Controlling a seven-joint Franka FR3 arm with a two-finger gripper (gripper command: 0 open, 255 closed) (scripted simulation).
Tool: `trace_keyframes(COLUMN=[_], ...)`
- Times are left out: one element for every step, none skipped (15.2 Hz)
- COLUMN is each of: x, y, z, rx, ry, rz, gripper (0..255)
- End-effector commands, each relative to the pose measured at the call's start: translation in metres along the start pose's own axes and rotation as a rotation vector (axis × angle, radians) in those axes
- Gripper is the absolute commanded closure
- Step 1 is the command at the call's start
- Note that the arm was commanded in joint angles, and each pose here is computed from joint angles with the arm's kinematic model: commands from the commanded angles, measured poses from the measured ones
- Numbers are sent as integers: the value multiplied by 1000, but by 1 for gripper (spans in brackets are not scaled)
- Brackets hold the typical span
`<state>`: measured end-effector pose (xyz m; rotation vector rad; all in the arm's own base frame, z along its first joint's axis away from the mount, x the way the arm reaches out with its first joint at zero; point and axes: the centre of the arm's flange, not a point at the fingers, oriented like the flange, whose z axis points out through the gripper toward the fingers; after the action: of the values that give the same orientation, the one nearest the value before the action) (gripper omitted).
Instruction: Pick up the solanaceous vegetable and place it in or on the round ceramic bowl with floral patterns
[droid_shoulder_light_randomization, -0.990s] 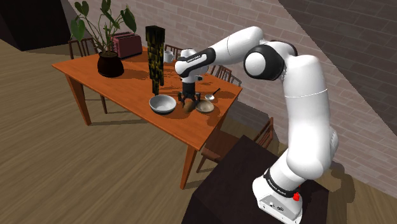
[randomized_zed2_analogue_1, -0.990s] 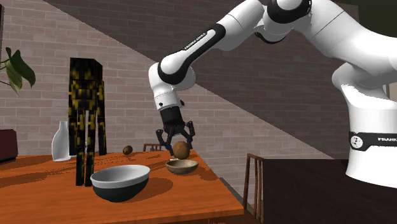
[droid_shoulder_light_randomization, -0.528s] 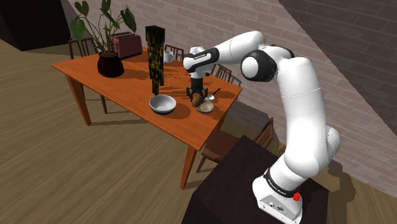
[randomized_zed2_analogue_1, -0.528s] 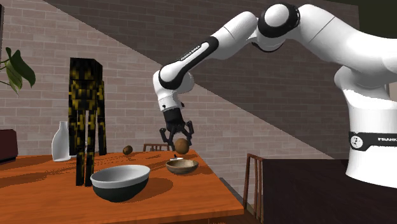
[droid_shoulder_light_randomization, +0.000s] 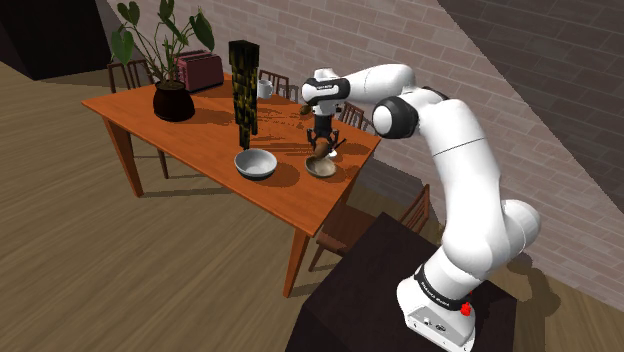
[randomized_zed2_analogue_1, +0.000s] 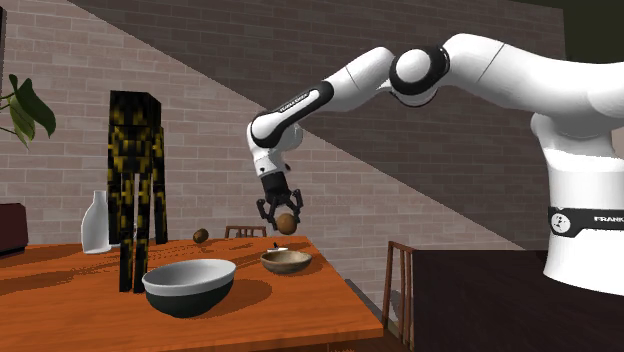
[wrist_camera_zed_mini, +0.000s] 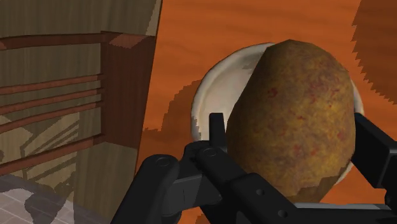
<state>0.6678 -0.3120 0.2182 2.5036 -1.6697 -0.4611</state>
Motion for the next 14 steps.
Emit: trace_keyframes(x=[29,30,31,32,33,34,35,36,37,38,39,40,41,42], y=[12,11,10,8,7,6,4,3,2,0,-1,-2,-3,-5], z=[-4,1,6,11,16,21,26,31,36,41,46,51,56,61], rx=[0,0,0,0,0,0,0,0,0,0,0,0,0,0], ry=[0,0,0,0,0,0,0,0,0,0,0,0,0,0], rz=[-1,-1,-1,-1,-1,-1,-1,-1,-1,-1,-1,-1,-1,-1], gripper=[255,255,255,255,255,255,255,255,255,255,255,255,255,255])
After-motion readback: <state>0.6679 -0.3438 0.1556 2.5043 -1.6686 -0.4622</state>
